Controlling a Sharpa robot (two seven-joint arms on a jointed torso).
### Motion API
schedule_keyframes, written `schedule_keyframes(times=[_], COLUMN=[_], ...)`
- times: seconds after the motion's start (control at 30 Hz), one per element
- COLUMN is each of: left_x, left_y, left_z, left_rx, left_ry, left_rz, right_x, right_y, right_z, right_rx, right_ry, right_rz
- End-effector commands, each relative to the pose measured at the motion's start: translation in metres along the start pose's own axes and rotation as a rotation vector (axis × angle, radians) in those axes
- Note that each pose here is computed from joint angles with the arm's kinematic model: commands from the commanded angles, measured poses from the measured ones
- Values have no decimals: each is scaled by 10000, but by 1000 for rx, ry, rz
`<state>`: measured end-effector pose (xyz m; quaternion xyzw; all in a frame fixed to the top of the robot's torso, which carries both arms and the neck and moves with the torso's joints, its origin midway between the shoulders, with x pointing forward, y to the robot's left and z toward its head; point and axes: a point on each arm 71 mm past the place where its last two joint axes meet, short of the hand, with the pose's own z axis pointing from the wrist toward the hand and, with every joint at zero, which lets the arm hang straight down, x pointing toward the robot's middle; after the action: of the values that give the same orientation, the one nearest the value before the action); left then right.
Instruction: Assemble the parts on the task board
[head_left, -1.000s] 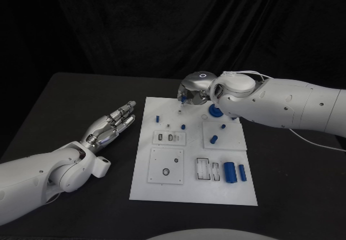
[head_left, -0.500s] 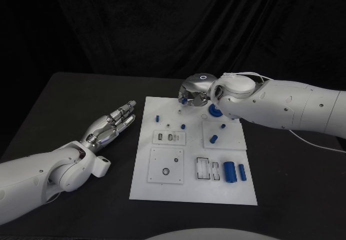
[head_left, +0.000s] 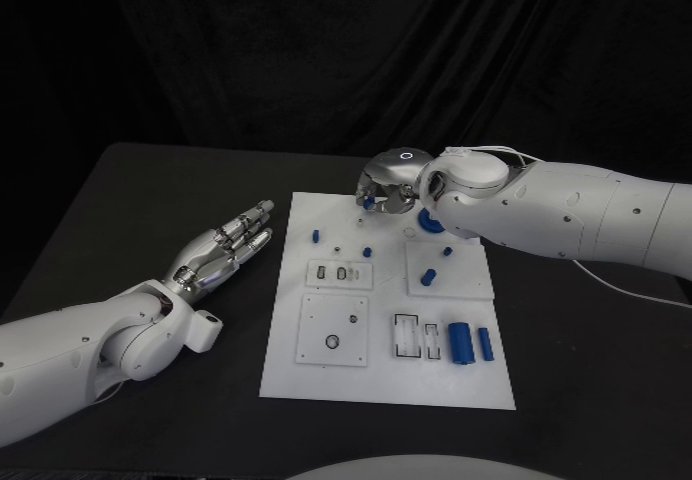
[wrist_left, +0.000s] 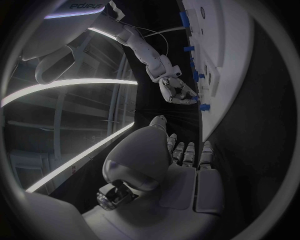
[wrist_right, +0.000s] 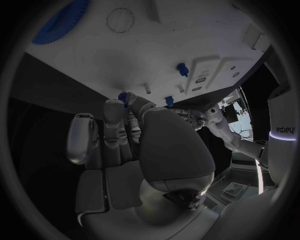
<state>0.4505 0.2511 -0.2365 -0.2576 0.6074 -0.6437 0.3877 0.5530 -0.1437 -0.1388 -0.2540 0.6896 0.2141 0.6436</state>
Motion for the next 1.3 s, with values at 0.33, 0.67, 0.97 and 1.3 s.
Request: schedule_keyframes(times=[0.33,0.67,0.97,1.3], left_x=[15,11,-1,-22], left_y=[-119,-116,-122,-133], left_z=[11,11,-5,-39], left_rx=[163,161,164,164], left_ry=[19,19,13,3], left_rz=[-15,-16,-12,-5], right_x=[44,61,24,-227], right_y=[-13,-36,-102,-272], right_z=[27,21,-64,-404], right_rx=[22,37,37,24], right_ry=[24,35,-25,-174], right_rz=[1,2,31,36])
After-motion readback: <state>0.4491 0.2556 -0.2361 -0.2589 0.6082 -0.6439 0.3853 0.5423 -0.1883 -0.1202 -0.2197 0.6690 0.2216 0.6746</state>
